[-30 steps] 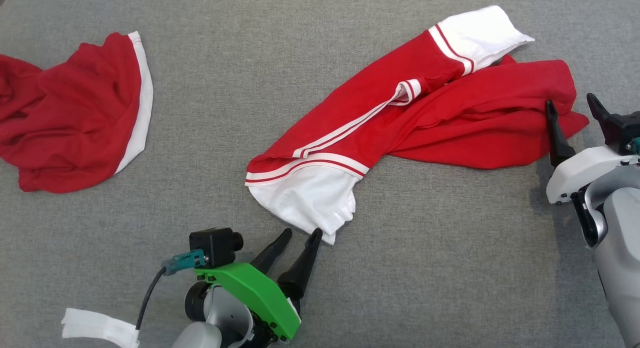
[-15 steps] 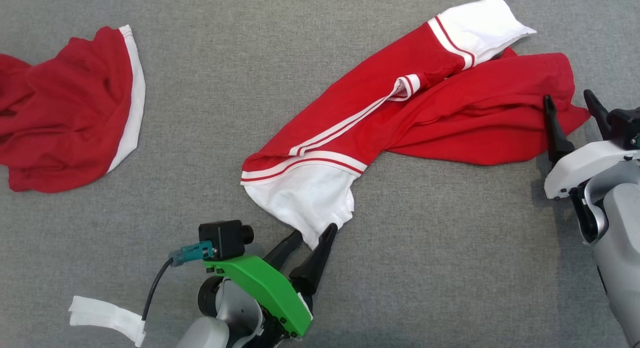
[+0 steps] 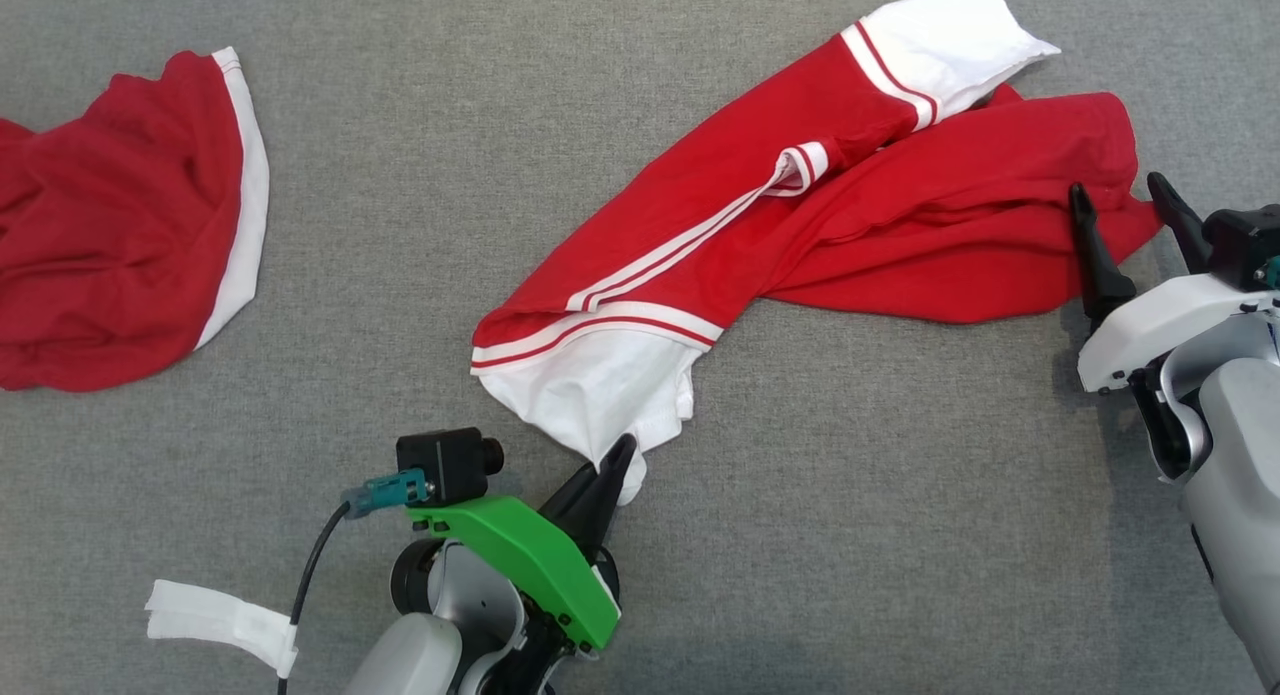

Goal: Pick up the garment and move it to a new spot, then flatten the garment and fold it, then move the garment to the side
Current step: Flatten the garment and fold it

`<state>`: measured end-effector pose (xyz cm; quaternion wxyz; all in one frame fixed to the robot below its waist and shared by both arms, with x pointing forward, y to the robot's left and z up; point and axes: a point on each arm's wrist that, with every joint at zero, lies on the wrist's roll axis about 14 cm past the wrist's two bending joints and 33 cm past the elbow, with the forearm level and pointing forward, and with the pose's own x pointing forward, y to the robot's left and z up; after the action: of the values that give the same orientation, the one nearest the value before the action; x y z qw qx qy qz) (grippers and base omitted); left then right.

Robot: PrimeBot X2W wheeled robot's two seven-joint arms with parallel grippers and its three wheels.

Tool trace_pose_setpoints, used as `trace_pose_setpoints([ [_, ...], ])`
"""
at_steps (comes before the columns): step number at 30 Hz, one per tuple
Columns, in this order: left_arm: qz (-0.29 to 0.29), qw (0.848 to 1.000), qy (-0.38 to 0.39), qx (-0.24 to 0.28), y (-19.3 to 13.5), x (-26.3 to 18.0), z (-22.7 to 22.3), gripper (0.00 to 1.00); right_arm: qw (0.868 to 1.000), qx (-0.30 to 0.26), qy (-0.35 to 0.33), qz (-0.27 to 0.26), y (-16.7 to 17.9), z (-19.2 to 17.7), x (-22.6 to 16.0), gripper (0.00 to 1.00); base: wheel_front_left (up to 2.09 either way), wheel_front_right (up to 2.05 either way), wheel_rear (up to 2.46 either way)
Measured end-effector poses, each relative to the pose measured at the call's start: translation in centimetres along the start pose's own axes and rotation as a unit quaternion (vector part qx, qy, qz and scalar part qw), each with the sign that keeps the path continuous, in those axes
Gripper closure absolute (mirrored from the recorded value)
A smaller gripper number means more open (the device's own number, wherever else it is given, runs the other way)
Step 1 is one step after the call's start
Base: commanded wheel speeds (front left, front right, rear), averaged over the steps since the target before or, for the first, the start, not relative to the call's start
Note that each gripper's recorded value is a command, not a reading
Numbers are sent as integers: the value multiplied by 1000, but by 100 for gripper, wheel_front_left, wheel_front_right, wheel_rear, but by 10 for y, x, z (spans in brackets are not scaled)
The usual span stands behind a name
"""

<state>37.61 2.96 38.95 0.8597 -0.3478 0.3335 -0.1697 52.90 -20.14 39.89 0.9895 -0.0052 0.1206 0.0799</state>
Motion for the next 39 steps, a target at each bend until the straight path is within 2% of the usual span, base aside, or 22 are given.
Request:
trace_pose_setpoints([
  [6, 4, 1000, -6, 0, 3, -1, 2, 100, 1000, 5, 3, 12, 7, -2, 1, 0, 0, 0, 0],
  [7, 6, 1000, -7, 0, 4, -1, 2, 100, 1000, 7, 3, 14, 9, -2, 1, 3, 0, 0, 0],
  [9, 7, 1000, -8, 0, 4, -1, 3, 100, 1000, 7, 5, 17, 9, -2, 1, 29, 0, 0, 0],
  [10, 7, 1000, -10, 0, 5, -2, 3, 100, 1000, 7, 6, 17, 9, -3, 1, 52, 0, 0, 0],
  [14, 9, 1000, -13, -1, 5, -2, 4, 100, 1000, 12, 9, 17, 8, -4, 0, 66, 0, 0, 0],
  [17, 9, 1000, -14, -1, 6, -2, 5, 100, 1000, 18, 11, 15, 7, -6, 0, 60, 0, 0, 0],
  [18, 10, 1000, -15, -1, 6, -2, 5, 100, 1000, 18, 12, 15, 7, -6, 1, 65, 0, 0, 0],
  [19, 10, 1000, -15, -1, 6, -2, 5, 100, 1000, 21, 12, 14, 6, -7, 1, 73, 0, 0, 0],
  [20, 11, 1000, -15, -1, 7, -3, 5, 100, 1000, 24, 14, 12, 5, -7, 1, 89, 0, 0, 0],
  [21, 11, 1000, -15, -1, 7, -3, 6, 100, 999, 26, 15, 12, 5, -8, 1, 100, 0, 0, 0],
  [27, 11, 1000, -26, 0, 7, -5, 12, 100, 999, 40, 1, 16, 9, 1, 2, 100, 0, 0, 0],
  [33, -3, 996, -87, 13, -3, -17, 49, 100, 995, 60, -73, 37, 16, 53, -2, 100, 0, 0, 0],
  [36, -18, 992, -123, 36, -15, -31, 76, 100, 986, 94, -125, 61, 25, 91, -14, 100, 0, 0, 0],
  [39, -40, 984, -162, 58, -33, -50, 104, 100, 968, 142, -185, 96, 33, 139, -34, 100, 0, 0, 0],
])
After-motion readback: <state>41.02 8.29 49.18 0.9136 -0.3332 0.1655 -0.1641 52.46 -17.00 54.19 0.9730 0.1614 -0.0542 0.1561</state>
